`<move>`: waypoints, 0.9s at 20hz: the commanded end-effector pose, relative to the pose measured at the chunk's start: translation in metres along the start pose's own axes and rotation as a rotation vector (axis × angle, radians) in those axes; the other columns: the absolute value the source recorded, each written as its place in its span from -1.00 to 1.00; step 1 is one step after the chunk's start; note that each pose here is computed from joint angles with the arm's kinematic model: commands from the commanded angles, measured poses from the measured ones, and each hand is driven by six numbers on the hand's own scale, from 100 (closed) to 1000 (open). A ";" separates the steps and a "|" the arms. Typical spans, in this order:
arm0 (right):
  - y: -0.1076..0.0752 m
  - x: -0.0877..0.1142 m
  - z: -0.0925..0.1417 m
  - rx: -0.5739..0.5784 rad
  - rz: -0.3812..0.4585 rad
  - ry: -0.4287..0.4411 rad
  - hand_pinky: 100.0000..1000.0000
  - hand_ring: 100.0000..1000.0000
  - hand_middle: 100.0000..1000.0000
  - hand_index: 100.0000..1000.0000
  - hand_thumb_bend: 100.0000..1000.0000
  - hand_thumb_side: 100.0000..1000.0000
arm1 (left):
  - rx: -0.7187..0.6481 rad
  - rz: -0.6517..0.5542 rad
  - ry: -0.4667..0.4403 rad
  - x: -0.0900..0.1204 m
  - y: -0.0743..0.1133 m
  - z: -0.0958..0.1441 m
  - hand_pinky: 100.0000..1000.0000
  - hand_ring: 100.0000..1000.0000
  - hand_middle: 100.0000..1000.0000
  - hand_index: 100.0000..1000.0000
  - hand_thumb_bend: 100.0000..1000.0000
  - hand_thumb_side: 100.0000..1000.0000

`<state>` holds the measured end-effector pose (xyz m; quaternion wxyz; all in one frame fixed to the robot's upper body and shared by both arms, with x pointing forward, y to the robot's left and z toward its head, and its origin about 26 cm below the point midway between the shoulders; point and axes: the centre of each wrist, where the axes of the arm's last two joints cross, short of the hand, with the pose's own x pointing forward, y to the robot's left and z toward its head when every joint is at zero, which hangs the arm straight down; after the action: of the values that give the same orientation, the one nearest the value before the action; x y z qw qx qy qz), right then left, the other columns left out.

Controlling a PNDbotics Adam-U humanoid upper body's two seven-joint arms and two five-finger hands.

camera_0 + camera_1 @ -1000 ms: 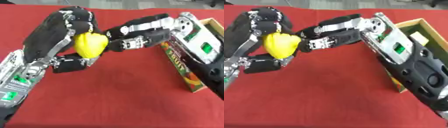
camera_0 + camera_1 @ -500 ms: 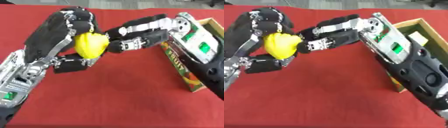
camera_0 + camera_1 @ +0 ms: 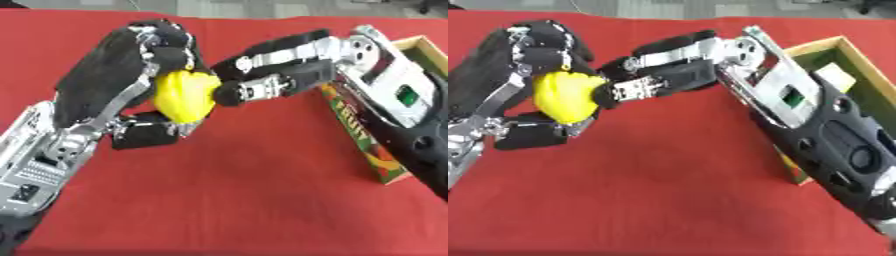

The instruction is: Pick up the objects with one hand, pass them to the other hand, and then place them into the box on the other side of the table.

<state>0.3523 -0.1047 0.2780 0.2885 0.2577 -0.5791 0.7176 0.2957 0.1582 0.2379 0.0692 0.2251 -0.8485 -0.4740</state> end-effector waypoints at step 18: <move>0.004 0.024 -0.016 0.051 0.028 -0.071 0.90 1.00 0.76 0.97 -1.00 0.51 | 0.023 0.003 0.002 0.009 -0.003 -0.020 0.28 0.08 -0.01 0.02 -1.00 -1.00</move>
<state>0.3497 -0.1042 0.2795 0.2963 0.2623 -0.5761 0.7152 0.2949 0.1433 0.2405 0.0754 0.2233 -0.8520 -0.4676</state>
